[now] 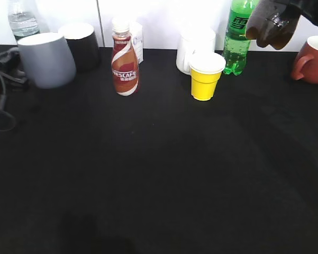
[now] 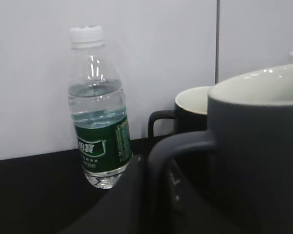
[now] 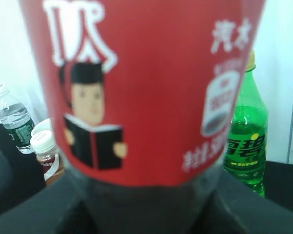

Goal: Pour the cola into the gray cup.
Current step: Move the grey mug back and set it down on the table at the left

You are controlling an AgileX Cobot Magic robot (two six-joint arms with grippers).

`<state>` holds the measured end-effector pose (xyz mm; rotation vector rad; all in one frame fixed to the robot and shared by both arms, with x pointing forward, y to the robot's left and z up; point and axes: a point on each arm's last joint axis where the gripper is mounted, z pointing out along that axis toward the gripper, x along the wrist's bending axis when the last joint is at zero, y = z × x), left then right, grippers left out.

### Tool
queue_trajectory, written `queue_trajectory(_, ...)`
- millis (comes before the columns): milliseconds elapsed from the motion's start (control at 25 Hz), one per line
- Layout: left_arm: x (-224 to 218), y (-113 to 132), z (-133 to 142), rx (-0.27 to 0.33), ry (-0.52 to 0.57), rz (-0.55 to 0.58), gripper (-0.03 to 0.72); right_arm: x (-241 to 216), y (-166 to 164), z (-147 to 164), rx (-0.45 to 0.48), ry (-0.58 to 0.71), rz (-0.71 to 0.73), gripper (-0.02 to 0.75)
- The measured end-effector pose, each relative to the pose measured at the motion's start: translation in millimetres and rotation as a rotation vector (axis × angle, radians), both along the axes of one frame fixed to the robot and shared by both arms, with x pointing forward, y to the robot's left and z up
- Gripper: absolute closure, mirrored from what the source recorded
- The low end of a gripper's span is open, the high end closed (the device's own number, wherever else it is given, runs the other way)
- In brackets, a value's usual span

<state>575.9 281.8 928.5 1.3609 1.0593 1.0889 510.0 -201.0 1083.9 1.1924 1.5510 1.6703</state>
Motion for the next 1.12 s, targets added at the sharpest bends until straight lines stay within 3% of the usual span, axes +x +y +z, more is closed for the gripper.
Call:
queue_trajectory(160,16.6,-0.1,2.9,-0.001,-0.037,0.001,0.636,0.0,0.1,0.0,-0.002,-0.001,0.001,0.383)
queue_trajectory(280,26.4,-1.2,-11.8,0.007,-0.013,-0.011,0.636,-0.5,0.8,0.0,-0.019,-0.01,0.012,0.383)
queue_trajectory(400,24.8,-7.9,-16.2,0.099,-0.012,-0.148,0.636,-1.6,1.5,-2.5,-0.043,-0.012,0.025,0.383)
queue_trajectory(480,23.4,-11.5,-16.9,0.119,-0.013,-0.194,0.636,-3.2,1.2,-7.5,-0.051,0.001,0.028,0.383)
queue_trajectory(640,23.5,-11.2,-17.0,0.126,-0.014,-0.205,0.636,-4.9,1.9,-11.3,-0.085,0.001,0.045,0.383)
queue_trajectory(800,25.1,-11.8,-35.9,0.113,0.018,-0.214,0.636,-5.1,2.1,-11.6,-0.088,0.0,0.048,0.383)
queue_trajectory(1120,25.0,-11.6,-37.0,0.112,0.014,-0.219,0.636,-5.1,2.2,-11.5,-0.088,-0.001,0.048,0.383)
